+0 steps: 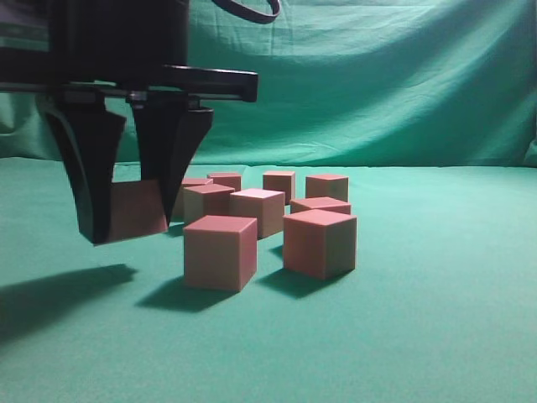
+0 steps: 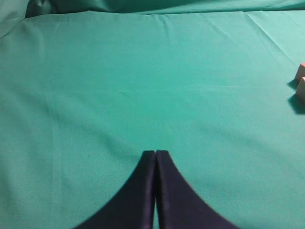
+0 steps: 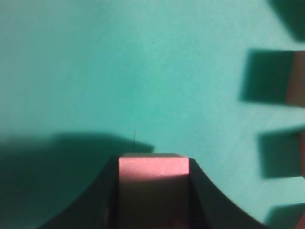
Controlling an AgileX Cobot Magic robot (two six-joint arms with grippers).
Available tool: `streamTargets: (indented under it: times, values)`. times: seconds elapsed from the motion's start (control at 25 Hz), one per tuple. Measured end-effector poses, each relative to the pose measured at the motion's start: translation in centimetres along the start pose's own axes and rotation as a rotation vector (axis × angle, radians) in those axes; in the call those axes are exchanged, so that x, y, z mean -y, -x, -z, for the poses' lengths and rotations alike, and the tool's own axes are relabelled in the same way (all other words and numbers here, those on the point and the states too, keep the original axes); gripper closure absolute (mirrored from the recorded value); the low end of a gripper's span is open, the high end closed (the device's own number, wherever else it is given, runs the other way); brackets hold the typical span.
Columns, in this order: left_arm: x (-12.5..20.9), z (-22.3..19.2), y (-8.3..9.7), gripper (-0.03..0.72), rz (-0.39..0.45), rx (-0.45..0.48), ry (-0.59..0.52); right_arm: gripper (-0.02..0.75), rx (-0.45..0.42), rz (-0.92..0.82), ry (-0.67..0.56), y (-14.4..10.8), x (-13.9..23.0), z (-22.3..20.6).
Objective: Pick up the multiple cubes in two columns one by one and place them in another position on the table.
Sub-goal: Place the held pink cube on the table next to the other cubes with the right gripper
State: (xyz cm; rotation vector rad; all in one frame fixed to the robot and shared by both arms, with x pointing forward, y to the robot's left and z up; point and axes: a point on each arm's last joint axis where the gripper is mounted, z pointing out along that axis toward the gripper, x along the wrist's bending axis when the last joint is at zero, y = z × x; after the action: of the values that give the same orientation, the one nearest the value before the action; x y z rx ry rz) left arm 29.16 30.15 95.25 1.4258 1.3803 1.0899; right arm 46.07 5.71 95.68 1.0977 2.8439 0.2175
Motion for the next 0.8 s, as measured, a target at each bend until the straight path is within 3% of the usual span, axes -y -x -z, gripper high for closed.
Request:
streamTargets:
  times: [0.64,0.72,0.8]
  values:
    - [0.0,0.0,0.0,0.688,0.0,0.0,0.0,0.477,0.012,-0.014,0.007,0.01,-0.24,-1.07]
    - [0.0,0.0,0.0,0.688,0.0,0.0,0.0,0.417,0.012,-0.014,0.007,0.01,-0.24,-1.07]
    - [0.0,0.0,0.0,0.688,0.0,0.0,0.0,0.423,0.012,-0.014,0.007,0.01,-0.24,-1.07]
